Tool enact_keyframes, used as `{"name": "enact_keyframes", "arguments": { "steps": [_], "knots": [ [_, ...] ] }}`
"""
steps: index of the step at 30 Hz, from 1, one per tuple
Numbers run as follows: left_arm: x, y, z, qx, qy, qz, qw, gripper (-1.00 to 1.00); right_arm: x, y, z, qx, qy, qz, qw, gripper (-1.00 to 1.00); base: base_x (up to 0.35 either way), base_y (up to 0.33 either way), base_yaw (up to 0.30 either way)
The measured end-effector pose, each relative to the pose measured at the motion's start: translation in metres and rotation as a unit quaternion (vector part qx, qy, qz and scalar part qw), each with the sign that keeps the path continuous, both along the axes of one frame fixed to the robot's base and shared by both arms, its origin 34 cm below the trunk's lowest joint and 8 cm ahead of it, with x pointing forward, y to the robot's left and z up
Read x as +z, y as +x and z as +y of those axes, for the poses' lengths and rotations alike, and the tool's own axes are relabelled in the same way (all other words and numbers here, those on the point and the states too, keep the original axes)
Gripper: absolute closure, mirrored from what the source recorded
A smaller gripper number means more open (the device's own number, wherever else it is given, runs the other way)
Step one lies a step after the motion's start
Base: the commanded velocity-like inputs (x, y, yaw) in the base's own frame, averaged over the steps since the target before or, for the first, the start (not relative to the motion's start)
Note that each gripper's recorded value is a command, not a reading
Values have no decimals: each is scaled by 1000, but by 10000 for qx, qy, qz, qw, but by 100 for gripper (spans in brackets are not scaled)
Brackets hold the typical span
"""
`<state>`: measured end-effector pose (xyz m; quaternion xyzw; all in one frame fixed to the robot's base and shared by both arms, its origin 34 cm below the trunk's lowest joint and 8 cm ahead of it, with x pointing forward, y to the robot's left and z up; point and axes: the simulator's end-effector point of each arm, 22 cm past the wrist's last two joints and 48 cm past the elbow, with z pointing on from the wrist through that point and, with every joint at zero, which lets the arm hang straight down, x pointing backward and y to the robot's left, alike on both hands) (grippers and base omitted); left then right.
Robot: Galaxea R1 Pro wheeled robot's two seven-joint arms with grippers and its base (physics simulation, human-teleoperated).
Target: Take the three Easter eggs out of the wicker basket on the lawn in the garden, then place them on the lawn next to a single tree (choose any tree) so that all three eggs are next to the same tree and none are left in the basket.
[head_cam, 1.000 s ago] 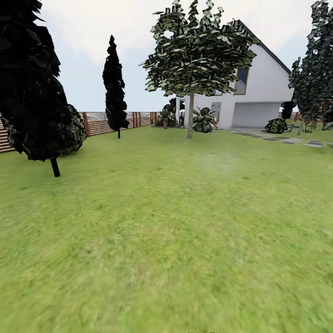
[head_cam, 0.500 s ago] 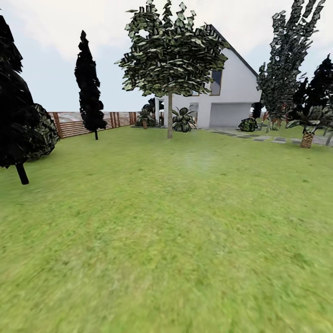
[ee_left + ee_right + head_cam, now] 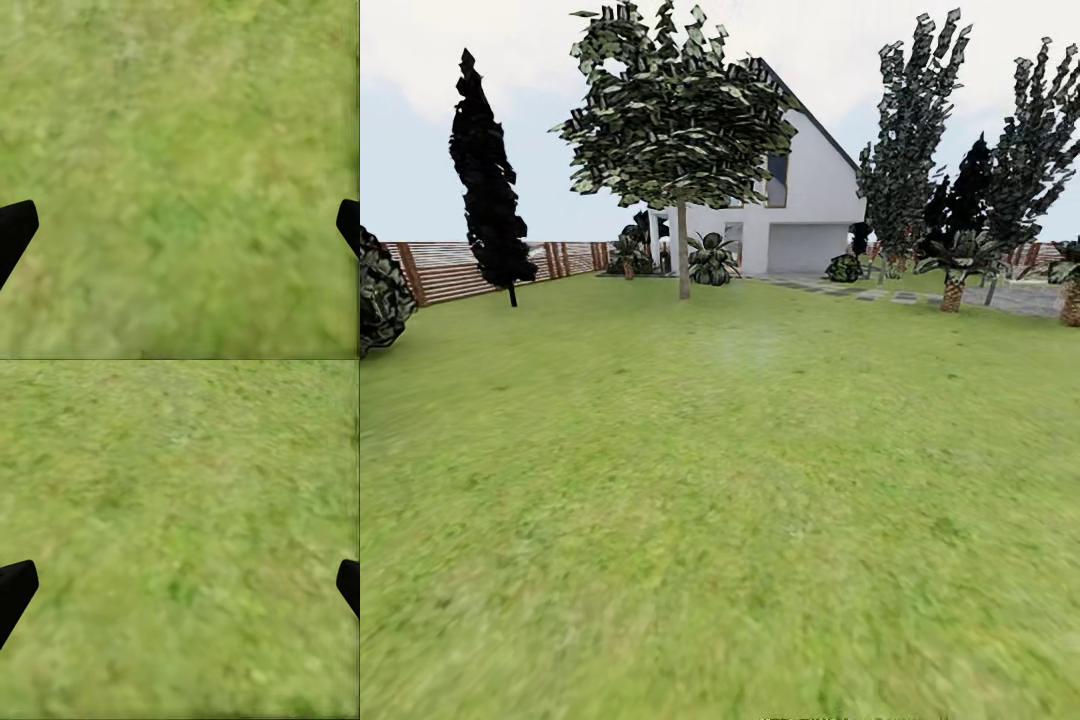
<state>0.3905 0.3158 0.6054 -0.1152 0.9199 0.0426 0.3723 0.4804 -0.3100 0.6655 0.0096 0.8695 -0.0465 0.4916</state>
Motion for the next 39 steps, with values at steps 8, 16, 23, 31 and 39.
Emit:
{"name": "enact_keyframes", "arguments": {
  "steps": [8,16,23,31,39],
  "knots": [
    [0,0,0,0,0,1,10000,-100,0,0,0,0,2,2,10000,-100,0,0,-295],
    [0,0,0,0,0,-1,10000,-100,0,0,1,1,7,3,10000,-100,0,0,-295],
    [0,0,0,0,0,2,10000,-100,-1,-1,1,1,8,8,10000,-100,0,0,-295],
    [0,0,0,0,0,1,10000,-100,-1,-1,2,2,15,7,10000,-100,0,0,-295],
    [-1,-1,0,1,0,16,10000,-100,-1,-1,4,48,10,0,10000,-100,0,0,-111]
  ]
}}
